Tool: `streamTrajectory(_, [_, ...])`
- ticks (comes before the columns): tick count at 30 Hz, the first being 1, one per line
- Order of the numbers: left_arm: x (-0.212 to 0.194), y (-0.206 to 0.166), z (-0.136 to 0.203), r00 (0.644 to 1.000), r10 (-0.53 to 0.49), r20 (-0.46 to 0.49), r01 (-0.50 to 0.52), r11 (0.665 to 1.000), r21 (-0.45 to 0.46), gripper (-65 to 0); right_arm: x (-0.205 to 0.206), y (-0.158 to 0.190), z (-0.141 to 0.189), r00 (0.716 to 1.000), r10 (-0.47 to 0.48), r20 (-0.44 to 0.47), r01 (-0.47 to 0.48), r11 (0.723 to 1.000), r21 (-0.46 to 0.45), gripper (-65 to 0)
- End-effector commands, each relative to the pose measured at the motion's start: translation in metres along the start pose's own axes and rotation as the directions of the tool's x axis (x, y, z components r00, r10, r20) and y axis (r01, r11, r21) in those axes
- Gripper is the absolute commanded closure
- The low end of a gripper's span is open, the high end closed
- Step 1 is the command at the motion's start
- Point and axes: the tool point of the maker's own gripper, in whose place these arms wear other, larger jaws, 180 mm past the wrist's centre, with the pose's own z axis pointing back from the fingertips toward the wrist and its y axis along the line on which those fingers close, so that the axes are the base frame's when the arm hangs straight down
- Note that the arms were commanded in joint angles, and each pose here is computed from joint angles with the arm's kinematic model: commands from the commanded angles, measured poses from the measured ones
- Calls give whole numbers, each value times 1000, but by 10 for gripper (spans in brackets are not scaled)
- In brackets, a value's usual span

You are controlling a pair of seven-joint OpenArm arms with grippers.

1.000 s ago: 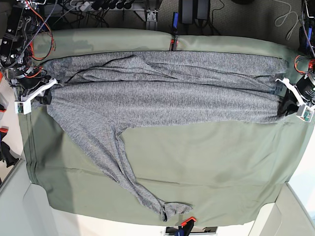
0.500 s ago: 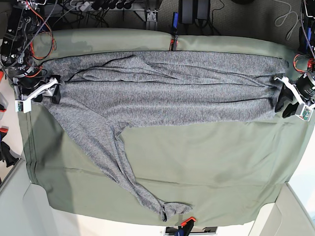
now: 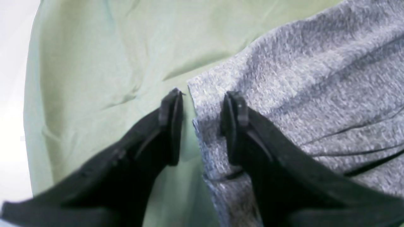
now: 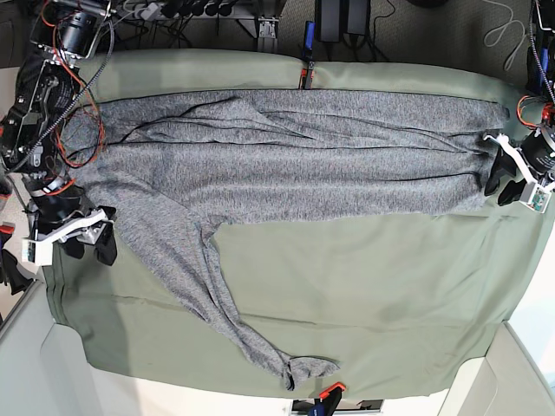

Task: Fold the T-shirt properly
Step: 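Move the right gripper to the hanging sleeve and grasp it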

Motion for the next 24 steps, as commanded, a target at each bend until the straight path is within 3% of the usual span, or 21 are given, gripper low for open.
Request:
streamTrajectory(1, [15, 11, 4, 999, -22, 36, 21, 1000, 15, -246, 24, 9, -3, 998, 23, 65, -25, 1000, 16, -386])
streamTrajectory(12, [-8, 2, 10, 1000, -6, -30, 6, 1000, -5, -246, -9, 70, -99, 974, 222, -42, -220, 974, 56, -386])
streamTrajectory(20, [-10, 0, 12, 1000, 11, -28, -11, 1000, -12, -246, -51, 93, -136, 963, 220, -157, -208, 974, 94, -386])
streamTrajectory(24, [-10, 0, 12, 1000, 11, -28, -11, 1000, -12, -246, -65, 85, -139, 960, 205, -189, -200, 979, 43, -386])
